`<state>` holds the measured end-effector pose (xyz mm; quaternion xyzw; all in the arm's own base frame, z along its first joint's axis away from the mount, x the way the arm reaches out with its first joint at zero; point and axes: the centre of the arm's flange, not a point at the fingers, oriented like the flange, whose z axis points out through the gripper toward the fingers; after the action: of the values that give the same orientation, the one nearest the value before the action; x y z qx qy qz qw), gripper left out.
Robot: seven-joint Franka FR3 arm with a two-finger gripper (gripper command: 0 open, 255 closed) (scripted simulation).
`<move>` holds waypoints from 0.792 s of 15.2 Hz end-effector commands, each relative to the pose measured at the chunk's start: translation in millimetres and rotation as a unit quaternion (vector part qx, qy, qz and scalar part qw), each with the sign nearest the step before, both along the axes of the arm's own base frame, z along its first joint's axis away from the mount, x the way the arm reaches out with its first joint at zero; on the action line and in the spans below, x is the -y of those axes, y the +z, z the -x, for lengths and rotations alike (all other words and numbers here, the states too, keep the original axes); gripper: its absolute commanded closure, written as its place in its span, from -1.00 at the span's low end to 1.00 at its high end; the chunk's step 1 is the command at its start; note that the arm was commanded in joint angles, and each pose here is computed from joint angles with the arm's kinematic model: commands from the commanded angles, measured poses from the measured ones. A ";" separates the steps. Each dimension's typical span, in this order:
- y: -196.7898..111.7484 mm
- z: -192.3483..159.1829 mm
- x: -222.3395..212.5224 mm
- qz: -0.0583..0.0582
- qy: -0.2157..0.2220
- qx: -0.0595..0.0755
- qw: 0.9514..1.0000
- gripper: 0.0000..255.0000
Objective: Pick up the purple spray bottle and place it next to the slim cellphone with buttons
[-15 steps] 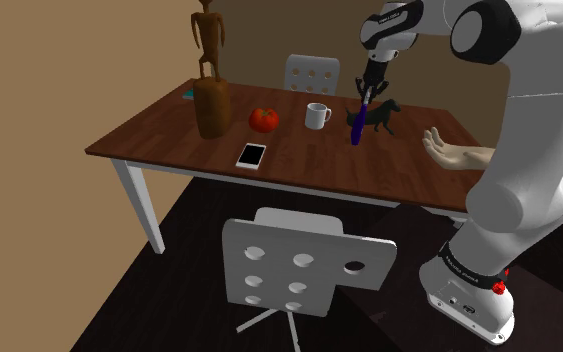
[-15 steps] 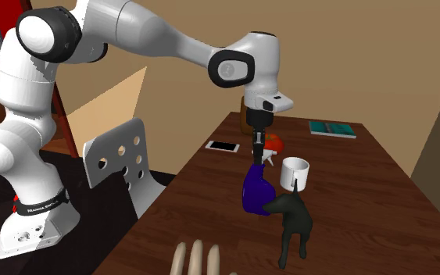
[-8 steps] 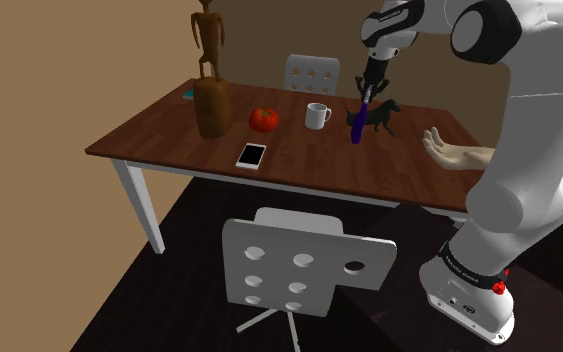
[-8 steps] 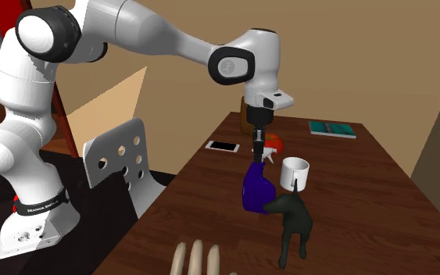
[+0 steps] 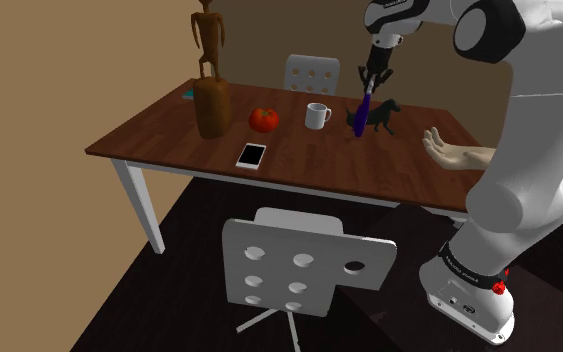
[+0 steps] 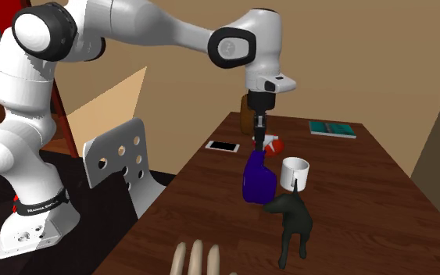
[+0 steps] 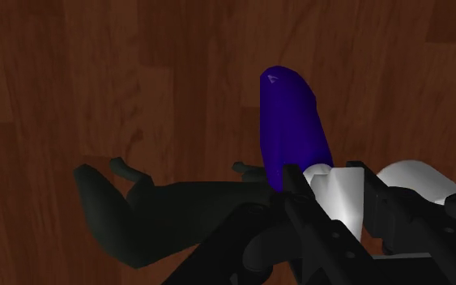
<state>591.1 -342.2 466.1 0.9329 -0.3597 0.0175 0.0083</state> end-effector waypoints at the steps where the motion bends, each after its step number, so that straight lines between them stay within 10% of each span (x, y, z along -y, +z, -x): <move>1: 11.0 0.1 0.1 0.000 0.000 0.000 1.000 1.00; 12: 31.2 -23.5 -89.2 0.000 0.000 0.000 1.000 1.00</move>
<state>610.6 -263.0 497.2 0.9332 -0.3590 0.0174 0.0081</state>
